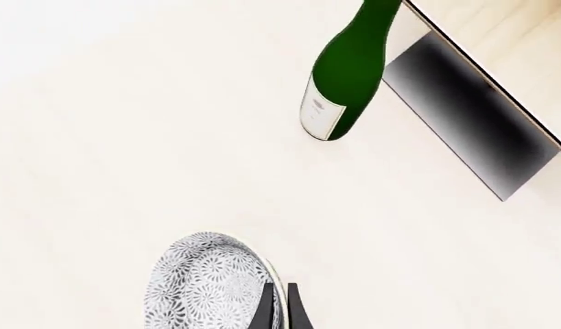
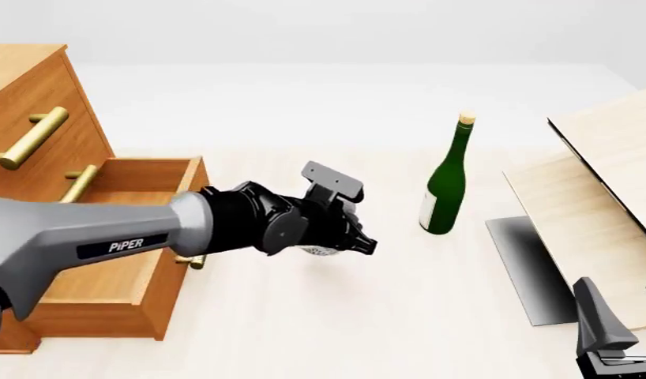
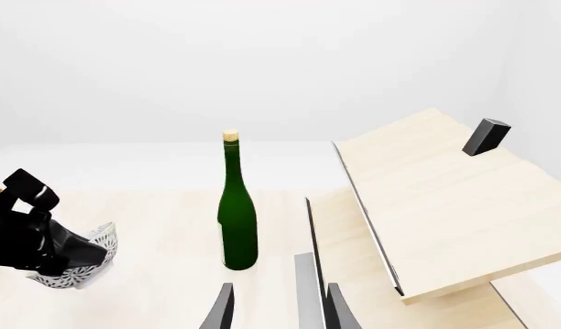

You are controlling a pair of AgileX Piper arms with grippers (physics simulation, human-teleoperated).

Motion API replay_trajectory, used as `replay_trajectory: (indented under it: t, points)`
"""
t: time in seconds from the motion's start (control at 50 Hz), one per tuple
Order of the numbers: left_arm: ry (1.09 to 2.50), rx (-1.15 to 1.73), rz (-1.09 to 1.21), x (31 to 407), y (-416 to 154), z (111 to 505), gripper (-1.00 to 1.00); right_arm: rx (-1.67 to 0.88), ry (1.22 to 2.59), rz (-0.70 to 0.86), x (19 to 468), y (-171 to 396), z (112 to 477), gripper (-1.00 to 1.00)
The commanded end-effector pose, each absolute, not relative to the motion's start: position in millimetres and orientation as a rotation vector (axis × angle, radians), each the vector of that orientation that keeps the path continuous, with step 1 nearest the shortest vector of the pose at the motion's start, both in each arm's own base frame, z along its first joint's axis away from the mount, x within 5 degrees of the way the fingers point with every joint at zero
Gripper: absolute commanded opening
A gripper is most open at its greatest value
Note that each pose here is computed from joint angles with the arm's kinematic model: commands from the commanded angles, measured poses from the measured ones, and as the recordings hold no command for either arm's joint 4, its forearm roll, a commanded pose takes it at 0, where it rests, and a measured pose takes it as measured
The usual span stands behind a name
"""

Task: Put the bowl in the bottom drawer of the cabinet.

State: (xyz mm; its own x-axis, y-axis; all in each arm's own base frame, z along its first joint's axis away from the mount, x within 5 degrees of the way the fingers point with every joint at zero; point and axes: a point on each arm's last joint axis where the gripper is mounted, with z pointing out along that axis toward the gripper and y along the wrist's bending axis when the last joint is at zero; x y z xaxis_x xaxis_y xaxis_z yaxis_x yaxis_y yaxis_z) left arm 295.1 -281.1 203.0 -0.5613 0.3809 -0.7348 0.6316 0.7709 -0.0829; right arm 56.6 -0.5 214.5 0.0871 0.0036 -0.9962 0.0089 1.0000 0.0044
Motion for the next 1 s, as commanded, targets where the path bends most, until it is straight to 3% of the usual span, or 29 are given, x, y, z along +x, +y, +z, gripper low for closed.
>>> replay_trajectory:
  t: [0.02,0.28,1.0]
  points:
    - [2.182,0.734,-0.447,291,-271,225,-1.00,0.010,1.484,-0.004,57,-1,214,1.00]
    - [2.130,0.707,-0.485,274,-260,255,-1.00,0.010,1.483,-0.004,57,-1,214,1.00]
    - [2.062,0.640,-0.446,256,-207,291,-1.00,0.010,1.483,-0.004,57,-1,214,1.00]
